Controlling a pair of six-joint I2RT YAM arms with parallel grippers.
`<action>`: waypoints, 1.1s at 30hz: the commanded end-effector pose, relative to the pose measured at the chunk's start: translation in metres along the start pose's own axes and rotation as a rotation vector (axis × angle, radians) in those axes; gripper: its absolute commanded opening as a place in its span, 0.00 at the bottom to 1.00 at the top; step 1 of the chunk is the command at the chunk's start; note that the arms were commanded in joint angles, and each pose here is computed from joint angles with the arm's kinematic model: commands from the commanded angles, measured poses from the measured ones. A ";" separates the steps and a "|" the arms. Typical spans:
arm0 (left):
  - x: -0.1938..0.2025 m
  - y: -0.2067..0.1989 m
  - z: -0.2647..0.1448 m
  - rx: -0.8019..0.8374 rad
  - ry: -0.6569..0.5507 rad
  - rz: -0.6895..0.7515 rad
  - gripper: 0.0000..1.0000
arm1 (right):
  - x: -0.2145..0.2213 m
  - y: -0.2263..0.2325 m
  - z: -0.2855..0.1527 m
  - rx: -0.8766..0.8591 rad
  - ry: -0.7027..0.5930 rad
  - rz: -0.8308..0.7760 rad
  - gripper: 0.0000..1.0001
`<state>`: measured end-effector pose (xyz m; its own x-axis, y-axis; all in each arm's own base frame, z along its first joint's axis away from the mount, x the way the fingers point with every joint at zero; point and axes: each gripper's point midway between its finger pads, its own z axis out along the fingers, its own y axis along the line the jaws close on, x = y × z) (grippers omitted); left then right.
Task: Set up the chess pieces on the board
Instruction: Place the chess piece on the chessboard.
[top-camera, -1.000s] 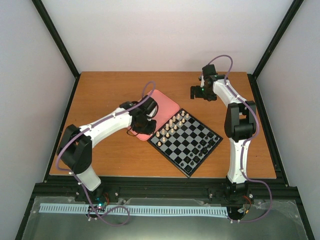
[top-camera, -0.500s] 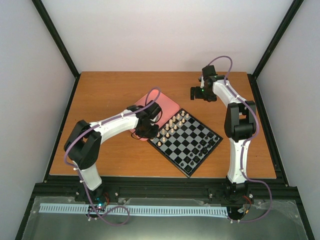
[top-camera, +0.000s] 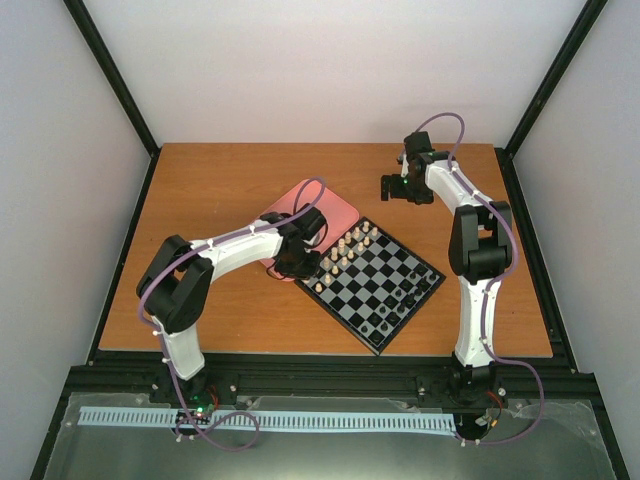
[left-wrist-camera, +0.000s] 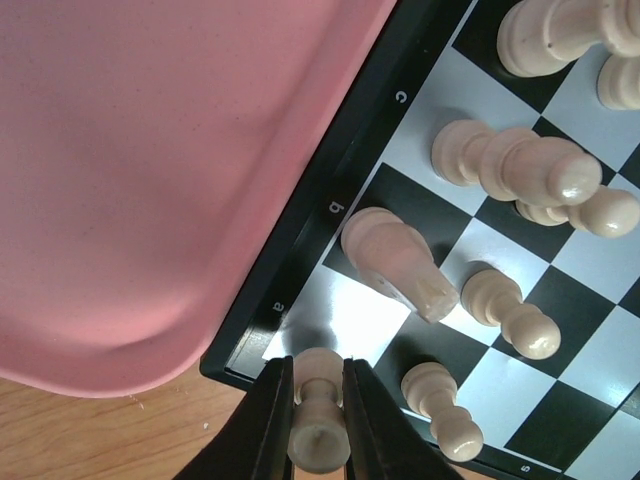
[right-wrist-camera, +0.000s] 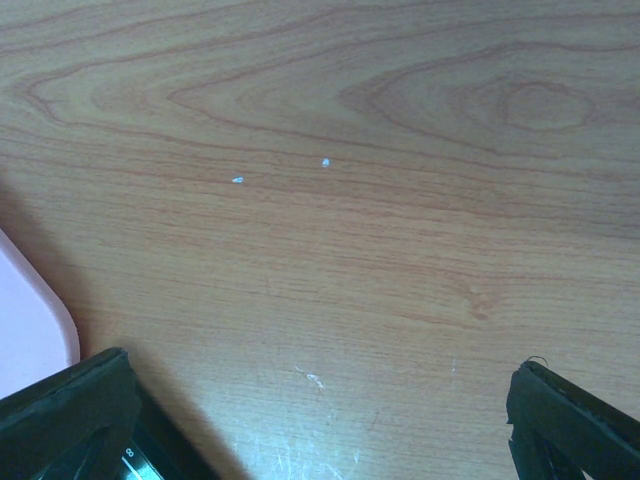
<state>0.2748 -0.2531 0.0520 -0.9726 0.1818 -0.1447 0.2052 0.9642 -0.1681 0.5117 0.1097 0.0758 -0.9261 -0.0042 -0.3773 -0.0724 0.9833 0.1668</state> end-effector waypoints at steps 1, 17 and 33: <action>-0.007 -0.010 0.001 0.021 -0.019 0.000 0.01 | -0.009 -0.002 -0.015 0.007 -0.042 -0.009 1.00; -0.008 -0.013 0.006 0.029 -0.008 0.008 0.17 | -0.009 -0.001 -0.014 0.005 -0.041 -0.011 1.00; -0.015 -0.014 -0.026 0.033 -0.073 0.037 0.58 | -0.010 0.000 -0.017 0.000 -0.045 -0.011 1.00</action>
<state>0.2773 -0.2558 0.0483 -0.9705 0.1901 -0.1481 0.2145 0.9617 -0.1709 0.5115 0.1093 0.0753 -0.9264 -0.0045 -0.3766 -0.0717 0.9838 0.1645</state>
